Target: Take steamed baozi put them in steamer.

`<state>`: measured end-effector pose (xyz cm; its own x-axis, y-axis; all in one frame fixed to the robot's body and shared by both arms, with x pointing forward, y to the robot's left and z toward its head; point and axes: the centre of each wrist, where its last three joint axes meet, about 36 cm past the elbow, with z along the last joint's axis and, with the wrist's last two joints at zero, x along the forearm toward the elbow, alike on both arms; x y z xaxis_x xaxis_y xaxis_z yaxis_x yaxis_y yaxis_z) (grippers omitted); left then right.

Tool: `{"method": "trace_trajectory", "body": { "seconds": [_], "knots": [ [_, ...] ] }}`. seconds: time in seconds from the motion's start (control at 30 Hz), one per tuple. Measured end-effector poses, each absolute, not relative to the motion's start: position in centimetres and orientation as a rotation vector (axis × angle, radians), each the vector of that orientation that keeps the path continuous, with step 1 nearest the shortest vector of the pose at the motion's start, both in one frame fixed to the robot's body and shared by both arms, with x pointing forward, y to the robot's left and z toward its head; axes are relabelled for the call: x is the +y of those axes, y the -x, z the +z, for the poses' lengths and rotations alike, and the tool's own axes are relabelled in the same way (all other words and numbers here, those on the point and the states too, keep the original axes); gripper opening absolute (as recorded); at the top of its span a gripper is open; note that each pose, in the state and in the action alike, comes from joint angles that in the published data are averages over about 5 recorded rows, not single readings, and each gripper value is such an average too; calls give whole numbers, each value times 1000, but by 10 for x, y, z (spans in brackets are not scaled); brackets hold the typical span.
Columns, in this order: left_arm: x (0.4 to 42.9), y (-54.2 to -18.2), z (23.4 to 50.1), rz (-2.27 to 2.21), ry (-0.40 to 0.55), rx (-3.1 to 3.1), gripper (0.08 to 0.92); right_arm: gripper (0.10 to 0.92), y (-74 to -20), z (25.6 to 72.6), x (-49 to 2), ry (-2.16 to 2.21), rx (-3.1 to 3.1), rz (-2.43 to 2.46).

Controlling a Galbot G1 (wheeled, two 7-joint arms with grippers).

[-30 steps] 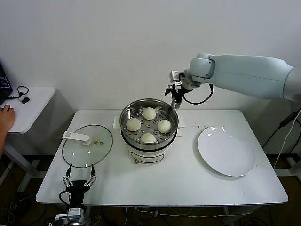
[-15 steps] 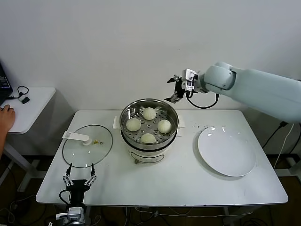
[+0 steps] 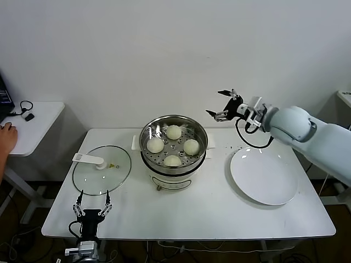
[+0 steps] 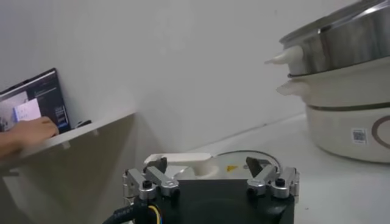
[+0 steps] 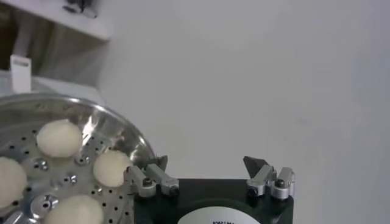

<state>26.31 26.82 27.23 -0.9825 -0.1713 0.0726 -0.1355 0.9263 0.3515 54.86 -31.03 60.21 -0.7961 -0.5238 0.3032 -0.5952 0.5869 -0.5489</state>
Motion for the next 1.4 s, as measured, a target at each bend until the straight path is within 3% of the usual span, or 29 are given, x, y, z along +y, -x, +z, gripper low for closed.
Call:
{"method": "trace_trajectory", "body": {
  "seconds": [0.43,1.4],
  "knots": [
    [271,-258,274,-548,-252,-2983,823,823,-487,552,-301,-825,-3018,683],
    [272,-255,277,-559,-277,-3008,823,823,-302,359,-243,-388,-3237,-75]
  ]
}}
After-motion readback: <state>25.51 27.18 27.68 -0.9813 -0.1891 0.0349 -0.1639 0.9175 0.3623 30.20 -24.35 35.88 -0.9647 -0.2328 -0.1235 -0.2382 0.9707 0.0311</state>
